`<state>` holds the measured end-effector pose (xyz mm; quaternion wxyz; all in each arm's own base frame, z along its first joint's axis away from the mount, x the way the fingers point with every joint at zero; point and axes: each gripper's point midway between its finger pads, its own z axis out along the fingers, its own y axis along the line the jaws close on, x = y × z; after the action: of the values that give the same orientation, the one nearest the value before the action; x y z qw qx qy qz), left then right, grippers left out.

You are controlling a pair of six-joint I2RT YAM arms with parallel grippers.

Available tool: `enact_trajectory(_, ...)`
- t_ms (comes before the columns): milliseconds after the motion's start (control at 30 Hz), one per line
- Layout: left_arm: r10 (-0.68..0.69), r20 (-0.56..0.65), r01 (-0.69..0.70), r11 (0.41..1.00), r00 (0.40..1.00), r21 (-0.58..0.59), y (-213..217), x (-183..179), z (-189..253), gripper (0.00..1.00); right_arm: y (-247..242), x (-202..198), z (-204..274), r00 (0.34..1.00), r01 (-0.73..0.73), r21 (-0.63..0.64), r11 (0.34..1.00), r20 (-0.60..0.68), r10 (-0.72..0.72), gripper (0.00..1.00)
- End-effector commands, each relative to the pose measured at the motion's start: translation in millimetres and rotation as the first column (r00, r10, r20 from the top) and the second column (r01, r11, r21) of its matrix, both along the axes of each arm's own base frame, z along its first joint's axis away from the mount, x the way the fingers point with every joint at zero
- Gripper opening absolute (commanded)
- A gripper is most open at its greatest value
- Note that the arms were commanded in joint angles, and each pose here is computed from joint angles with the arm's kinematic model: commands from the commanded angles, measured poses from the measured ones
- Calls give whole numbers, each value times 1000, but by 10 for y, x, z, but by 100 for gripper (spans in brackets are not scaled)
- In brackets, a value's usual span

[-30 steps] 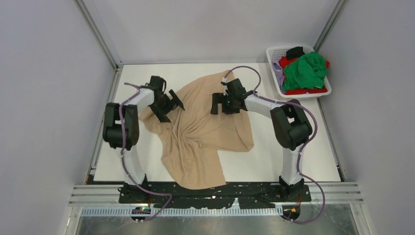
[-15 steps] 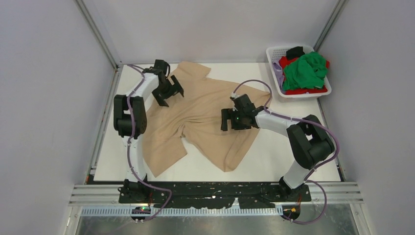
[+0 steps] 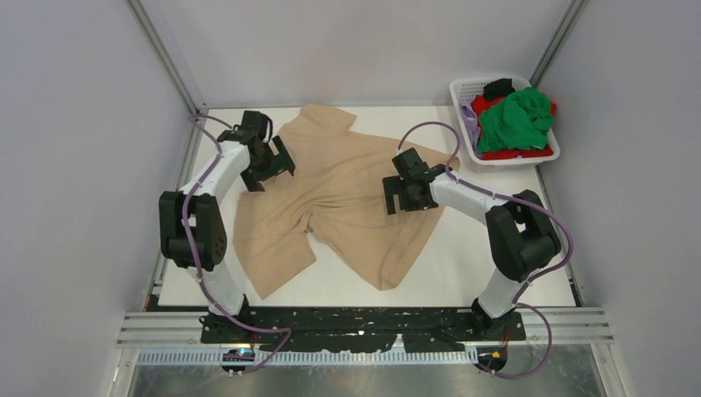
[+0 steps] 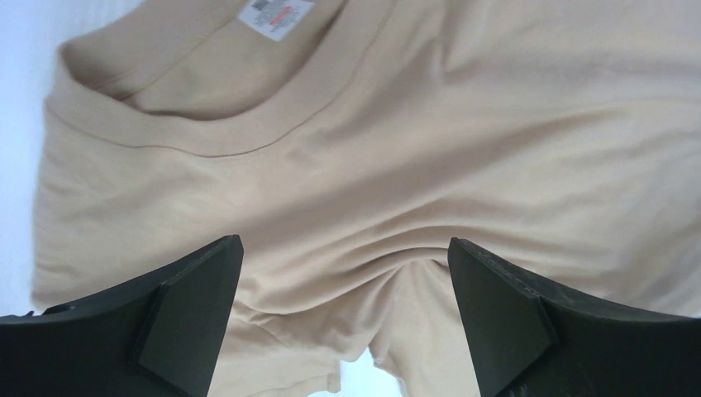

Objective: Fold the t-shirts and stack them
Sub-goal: Flatten out the tshirt

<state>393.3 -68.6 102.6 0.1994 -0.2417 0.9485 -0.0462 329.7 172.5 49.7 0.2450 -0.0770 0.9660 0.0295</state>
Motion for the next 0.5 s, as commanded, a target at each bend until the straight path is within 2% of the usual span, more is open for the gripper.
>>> enact_trajectory(0,-97,137,120,977,986,-174,-402,203,151,100,-185,-31,-48,996,88,-82,993,-15,-90,96)
enact_trajectory(100,-139,135,169,954,981,-248,-604,274,15,100,-345,-87,-98,990,137,-144,980,-10,-140,95)
enact_trajectory(267,-101,24,102,925,995,-366,-599,309,-337,100,-536,-218,-165,980,191,-179,965,-20,-197,95)
enact_trajectory(467,-20,-45,5,951,999,-309,-297,194,-584,100,-771,-372,-288,964,245,-201,948,-51,-260,95)
